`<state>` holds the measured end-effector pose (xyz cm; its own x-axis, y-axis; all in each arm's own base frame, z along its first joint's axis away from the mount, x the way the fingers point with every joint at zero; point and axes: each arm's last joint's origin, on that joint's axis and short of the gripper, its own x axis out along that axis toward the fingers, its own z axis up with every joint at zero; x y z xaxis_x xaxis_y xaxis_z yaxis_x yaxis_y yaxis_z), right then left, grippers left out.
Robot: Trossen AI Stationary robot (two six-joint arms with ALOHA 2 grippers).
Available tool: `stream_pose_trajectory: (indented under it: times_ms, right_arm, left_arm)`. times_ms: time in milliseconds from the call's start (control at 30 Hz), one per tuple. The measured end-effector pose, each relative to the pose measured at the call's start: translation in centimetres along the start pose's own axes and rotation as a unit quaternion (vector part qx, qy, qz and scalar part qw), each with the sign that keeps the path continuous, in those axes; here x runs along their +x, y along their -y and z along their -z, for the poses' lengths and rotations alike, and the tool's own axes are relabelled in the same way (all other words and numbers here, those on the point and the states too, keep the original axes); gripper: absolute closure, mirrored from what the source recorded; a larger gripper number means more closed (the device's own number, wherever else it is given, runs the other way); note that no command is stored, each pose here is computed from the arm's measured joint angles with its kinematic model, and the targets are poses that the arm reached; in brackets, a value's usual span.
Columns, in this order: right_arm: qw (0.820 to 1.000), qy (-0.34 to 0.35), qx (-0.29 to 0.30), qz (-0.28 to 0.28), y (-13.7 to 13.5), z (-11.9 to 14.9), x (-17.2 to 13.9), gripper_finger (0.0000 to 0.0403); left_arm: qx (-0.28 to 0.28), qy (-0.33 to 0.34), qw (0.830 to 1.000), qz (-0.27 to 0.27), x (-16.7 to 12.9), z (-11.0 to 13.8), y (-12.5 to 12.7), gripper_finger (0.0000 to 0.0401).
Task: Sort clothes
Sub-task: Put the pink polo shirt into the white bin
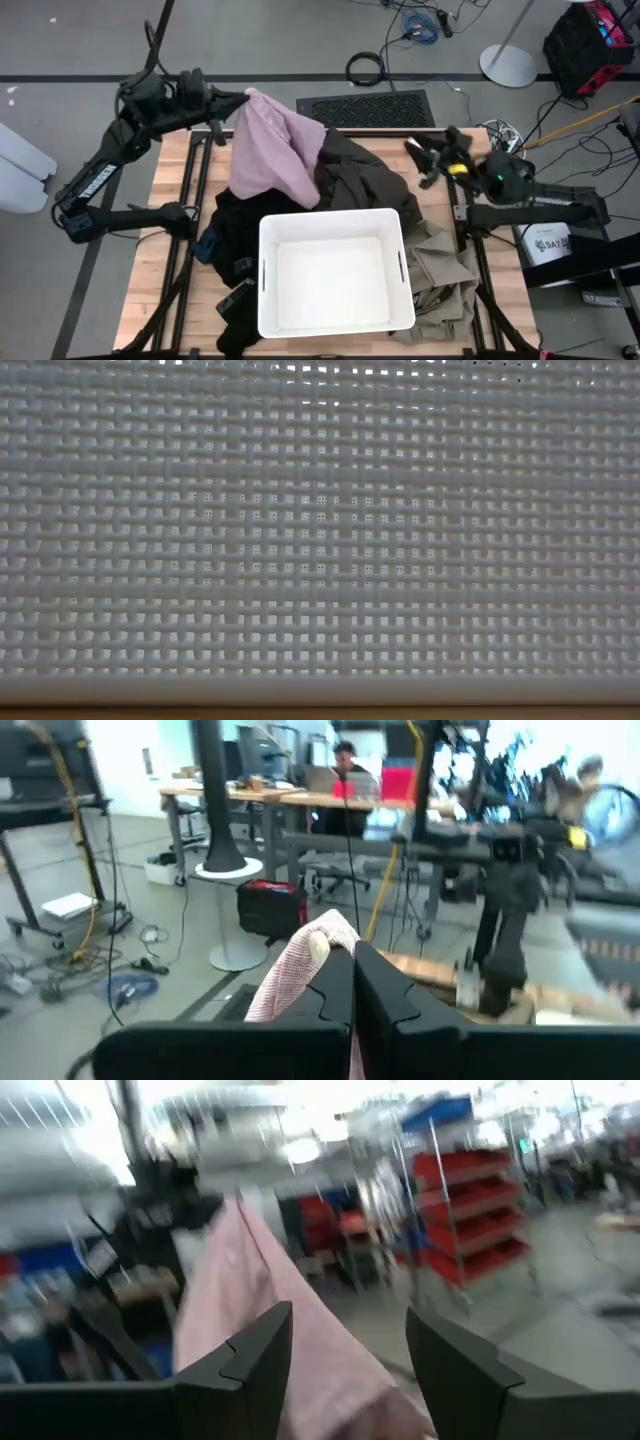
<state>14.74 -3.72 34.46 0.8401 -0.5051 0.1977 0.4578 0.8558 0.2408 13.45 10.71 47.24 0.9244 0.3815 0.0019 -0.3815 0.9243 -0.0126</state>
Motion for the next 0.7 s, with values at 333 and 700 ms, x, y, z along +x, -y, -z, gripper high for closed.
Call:
stream_pose_trajectory:
  times_ms: [333, 700]
  right_arm:
    - [0.975, -0.12, -0.125, -0.14, -4.2, -1.2, 12.1, 0.0218]
    - [0.954, -0.182, -0.203, -0.122, -4.5, 0.9, 21.7, 0.0218]
  left_arm:
    - [-0.062, -0.024, 0.997, 0.045, 2.4, 0.9, -0.6, 0.0401]
    - [-0.071, -0.05, 0.994, 0.066, 2.1, 1.3, -0.3, 0.0401]
